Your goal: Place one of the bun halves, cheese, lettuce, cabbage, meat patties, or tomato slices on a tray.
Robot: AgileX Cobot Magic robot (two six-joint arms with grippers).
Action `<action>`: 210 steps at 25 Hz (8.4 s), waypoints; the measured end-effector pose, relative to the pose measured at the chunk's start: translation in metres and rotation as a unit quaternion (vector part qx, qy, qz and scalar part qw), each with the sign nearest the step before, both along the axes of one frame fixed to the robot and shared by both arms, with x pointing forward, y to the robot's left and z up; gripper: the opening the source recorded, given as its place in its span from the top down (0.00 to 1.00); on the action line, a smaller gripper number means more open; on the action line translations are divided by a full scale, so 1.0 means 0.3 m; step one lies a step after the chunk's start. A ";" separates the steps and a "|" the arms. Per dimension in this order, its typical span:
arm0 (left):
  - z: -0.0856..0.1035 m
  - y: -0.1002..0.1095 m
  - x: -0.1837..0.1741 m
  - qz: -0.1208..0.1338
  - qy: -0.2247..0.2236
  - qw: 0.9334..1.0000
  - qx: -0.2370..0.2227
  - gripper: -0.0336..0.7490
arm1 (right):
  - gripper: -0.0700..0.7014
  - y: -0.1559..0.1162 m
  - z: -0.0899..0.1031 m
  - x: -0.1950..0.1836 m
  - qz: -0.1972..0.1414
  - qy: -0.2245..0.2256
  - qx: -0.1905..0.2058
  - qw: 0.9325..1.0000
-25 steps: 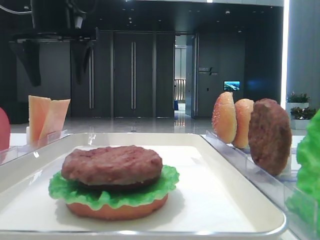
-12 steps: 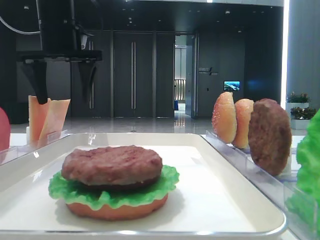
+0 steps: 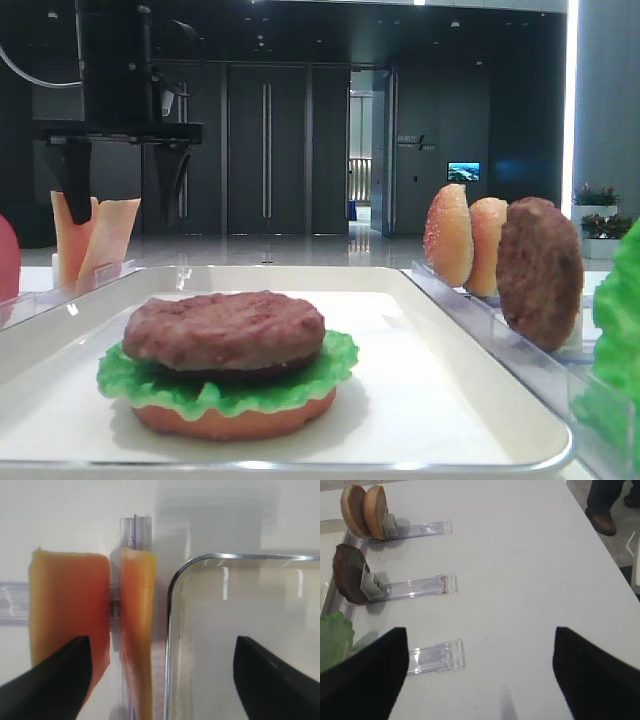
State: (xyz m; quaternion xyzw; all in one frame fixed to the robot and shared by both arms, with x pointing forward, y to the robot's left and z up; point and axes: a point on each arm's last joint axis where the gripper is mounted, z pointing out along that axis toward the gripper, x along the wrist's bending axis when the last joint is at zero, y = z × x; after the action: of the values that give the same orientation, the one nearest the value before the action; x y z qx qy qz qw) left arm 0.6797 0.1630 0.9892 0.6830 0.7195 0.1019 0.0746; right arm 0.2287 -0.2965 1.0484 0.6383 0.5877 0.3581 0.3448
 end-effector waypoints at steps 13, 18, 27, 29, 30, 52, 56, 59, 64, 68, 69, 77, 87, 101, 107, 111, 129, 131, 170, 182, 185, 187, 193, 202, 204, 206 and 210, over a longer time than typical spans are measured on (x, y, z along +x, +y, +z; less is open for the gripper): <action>-0.001 0.011 0.000 -0.002 0.000 1.000 0.019 0.81 | 0.18 0.000 0.000 0.000 0.000 0.000 0.000 1.000; 0.001 0.016 -0.005 0.000 0.010 1.000 0.028 0.91 | 0.18 0.000 0.000 0.000 0.000 0.000 0.000 1.000; 0.151 -0.055 -0.073 -0.040 -0.016 0.999 0.004 0.91 | 0.18 0.000 0.000 0.000 0.000 0.000 0.000 1.000; 0.227 -0.079 -0.114 -0.052 -0.036 0.998 -0.011 0.91 | 0.18 0.000 0.000 0.000 0.000 0.000 0.000 1.000; 0.259 -0.086 -0.139 -0.056 -0.043 0.997 -0.018 0.91 | 0.18 0.000 0.000 0.000 0.000 0.000 0.000 1.000; 0.211 0.003 -0.790 -0.142 -0.095 0.941 -0.292 0.92 | 0.18 0.000 0.000 0.000 0.000 0.000 0.000 1.000; 0.138 -0.006 -0.820 -0.163 -0.095 0.927 -0.325 0.92 | 0.18 0.000 0.000 0.000 0.000 0.000 0.000 1.000; 0.099 -0.019 -0.826 -0.175 -0.096 0.916 -0.349 0.92 | 0.18 0.000 0.000 0.000 0.000 0.000 0.000 1.000; 0.047 -0.045 -0.809 -0.179 -0.092 0.900 -0.386 0.92 | 0.18 0.000 0.000 0.000 0.000 0.000 0.000 1.000; 0.002 -0.036 -0.776 -0.161 -0.066 0.896 -0.407 0.92 | 0.18 0.000 0.000 0.000 0.000 0.000 0.000 1.000; -0.011 -0.032 -0.768 -0.158 -0.058 0.897 -0.409 0.92 | 0.18 0.000 0.000 0.000 0.000 0.000 0.000 1.000; -0.063 -0.029 -0.753 -0.166 -0.021 0.893 -0.418 0.92 | 0.18 0.000 0.000 0.000 0.000 0.000 0.000 1.000; -0.067 -0.030 -0.756 -0.153 -0.018 0.890 -0.430 0.92 | 0.18 0.000 0.000 0.000 0.000 0.000 0.000 1.000; -0.132 -0.041 -0.747 -0.146 0.022 0.889 -0.434 0.92 | 0.18 0.000 0.000 0.000 0.000 0.000 0.000 1.000; -0.141 -0.041 -0.746 -0.146 0.026 0.890 -0.431 0.92 | 0.18 0.000 0.000 0.000 0.000 0.000 0.000 1.000; -0.143 -0.040 -0.746 -0.149 0.025 0.891 -0.427 0.92 | 0.18 0.000 0.000 0.000 0.000 0.000 0.000 1.000; -0.165 -0.017 -0.733 -0.163 0.004 0.914 -0.372 0.46 | 0.19 0.000 0.000 0.000 0.000 0.000 0.000 1.000; -0.166 -0.016 -0.730 -0.161 0.001 0.915 -0.369 0.25 | 0.19 0.000 0.000 0.000 0.000 0.000 0.000 1.000; 0.225 0.451 -0.634 -0.041 0.016 0.999 0.028 0.07 | 0.19 0.000 0.000 0.000 0.000 0.000 0.000 1.000; 0.176 0.474 -0.786 -0.024 0.059 0.997 0.038 0.07 | 0.19 0.000 0.000 0.000 0.000 0.000 0.000 1.000; 0.157 0.477 -0.873 -0.022 0.055 0.998 0.038 0.07 | 0.19 0.000 0.000 0.000 0.000 0.000 0.000 1.000; 0.138 0.479 -0.935 -0.013 0.052 0.998 0.035 0.07 | 0.19 0.000 0.000 0.000 0.000 0.000 0.000 1.000; 0.094 0.481 -1.079 -0.001 0.005 1.000 0.028 0.07 | 0.20 0.000 0.000 0.000 0.000 0.000 0.000 1.000; 0.126 0.479 -1.238 0.003 -0.144 0.990 0.011 0.07 | 0.21 0.000 0.000 0.000 0.000 0.000 0.000 1.000; 0.141 0.480 -1.269 0.003 -0.178 0.984 0.009 0.07 | 0.21 0.000 0.000 0.000 0.000 0.000 0.000 1.000; 0.154 0.481 -1.306 0.004 -0.217 0.976 0.008 0.07 | 0.21 0.000 0.000 0.000 0.000 0.000 0.000 1.000; 0.169 0.483 -1.361 0.005 -0.271 0.963 0.005 0.07 | 0.21 0.000 0.000 0.000 0.000 0.000 0.000 1.000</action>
State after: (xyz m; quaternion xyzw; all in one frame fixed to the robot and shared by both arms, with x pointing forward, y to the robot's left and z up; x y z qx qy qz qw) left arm 0.2714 0.3078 1.0400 0.6267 0.6750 0.2875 0.2628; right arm 0.2287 -0.2965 1.0484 0.6383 0.5877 0.3581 0.3448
